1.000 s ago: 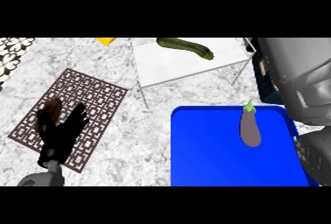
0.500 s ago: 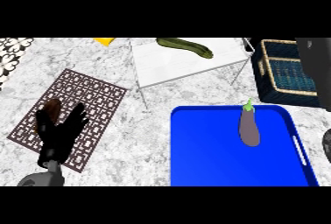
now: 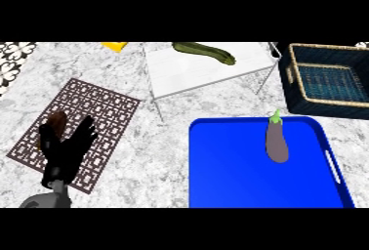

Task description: Pick the squash from the tray and place it in the tiered shelf

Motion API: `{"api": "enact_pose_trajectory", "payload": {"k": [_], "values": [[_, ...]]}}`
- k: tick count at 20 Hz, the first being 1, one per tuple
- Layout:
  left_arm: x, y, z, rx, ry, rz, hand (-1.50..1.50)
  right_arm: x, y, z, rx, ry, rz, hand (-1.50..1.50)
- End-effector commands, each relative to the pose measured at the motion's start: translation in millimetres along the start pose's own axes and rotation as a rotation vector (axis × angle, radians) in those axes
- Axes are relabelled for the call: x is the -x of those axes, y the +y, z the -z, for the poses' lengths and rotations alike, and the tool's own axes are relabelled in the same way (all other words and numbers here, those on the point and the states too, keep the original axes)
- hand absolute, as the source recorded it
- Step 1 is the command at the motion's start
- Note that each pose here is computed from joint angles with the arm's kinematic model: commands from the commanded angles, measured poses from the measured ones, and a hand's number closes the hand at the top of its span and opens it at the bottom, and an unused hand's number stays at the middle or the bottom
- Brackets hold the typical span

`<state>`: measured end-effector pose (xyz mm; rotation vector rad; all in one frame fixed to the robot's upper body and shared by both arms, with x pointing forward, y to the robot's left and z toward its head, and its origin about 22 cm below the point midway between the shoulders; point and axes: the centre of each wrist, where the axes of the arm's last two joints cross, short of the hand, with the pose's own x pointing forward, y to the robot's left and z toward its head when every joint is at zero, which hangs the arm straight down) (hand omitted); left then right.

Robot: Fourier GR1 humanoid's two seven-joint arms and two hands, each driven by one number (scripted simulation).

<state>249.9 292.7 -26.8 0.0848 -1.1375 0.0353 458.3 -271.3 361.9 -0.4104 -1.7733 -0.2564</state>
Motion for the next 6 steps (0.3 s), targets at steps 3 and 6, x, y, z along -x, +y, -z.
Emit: {"api": "enact_pose_trajectory", "payload": {"k": [3, 6], "values": [[9, -6, 10, 0.0, 0.027, 0.009, 0.0, 11, -70, 11, -0.043, 0.025, 0.034, -1.5], [-2, -5, 3, 0.003, 0.019, 0.008, 0.0, 10, -128, 14, -0.044, 0.002, 0.022, -1.5]]}}
